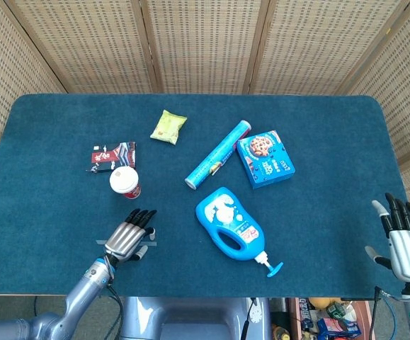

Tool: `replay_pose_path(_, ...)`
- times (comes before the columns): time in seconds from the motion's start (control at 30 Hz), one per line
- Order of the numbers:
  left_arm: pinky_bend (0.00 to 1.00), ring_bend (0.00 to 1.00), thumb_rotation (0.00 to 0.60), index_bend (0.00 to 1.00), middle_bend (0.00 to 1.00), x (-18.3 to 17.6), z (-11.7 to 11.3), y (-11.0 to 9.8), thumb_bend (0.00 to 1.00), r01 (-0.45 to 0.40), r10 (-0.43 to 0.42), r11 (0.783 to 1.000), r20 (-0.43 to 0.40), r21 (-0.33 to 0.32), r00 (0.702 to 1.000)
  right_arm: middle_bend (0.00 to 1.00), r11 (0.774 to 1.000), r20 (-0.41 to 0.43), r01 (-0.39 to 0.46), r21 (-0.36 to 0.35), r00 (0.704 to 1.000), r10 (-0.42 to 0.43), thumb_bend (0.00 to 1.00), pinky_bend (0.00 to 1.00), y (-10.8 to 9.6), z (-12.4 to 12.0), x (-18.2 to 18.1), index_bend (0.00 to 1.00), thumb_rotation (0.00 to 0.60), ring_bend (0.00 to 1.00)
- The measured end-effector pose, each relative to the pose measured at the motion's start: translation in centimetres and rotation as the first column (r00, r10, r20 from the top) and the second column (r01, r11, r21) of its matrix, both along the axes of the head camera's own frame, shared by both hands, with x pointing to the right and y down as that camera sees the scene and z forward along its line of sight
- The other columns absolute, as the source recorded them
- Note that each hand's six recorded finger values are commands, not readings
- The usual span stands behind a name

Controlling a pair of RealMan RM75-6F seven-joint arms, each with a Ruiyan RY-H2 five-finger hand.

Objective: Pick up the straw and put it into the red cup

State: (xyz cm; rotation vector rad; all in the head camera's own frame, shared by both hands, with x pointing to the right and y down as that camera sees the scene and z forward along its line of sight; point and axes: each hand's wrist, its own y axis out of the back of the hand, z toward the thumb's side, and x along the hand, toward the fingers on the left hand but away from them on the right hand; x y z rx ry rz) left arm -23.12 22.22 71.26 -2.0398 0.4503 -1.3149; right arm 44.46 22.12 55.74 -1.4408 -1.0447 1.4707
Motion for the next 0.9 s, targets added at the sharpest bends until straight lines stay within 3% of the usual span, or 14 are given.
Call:
replay_pose_path(0.43,0.00,0.00,0.600,0.44,0.00,0.57,0.05,0.42,0.45,-0.008,0.010,0.999,-0.047,0.045,0.999,0.00,1.000,0.004,-0.001,-0.006,1.000,0.001,0.00,0.00,-0.01,0.10,0.06,0.00,0.600,0.00)
replay_pose_path(0.9,0.00,0.00,0.600,0.45,0.00,0.56,1.02,0.94,0.45,-0.013,0.016,0.998,-0.036,0.065,0.999,0.00,1.000,0.006,-0.001,-0.012,1.000,0.002,0.00,0.00,0.01,0.24,0.07,0.00,0.600,0.00)
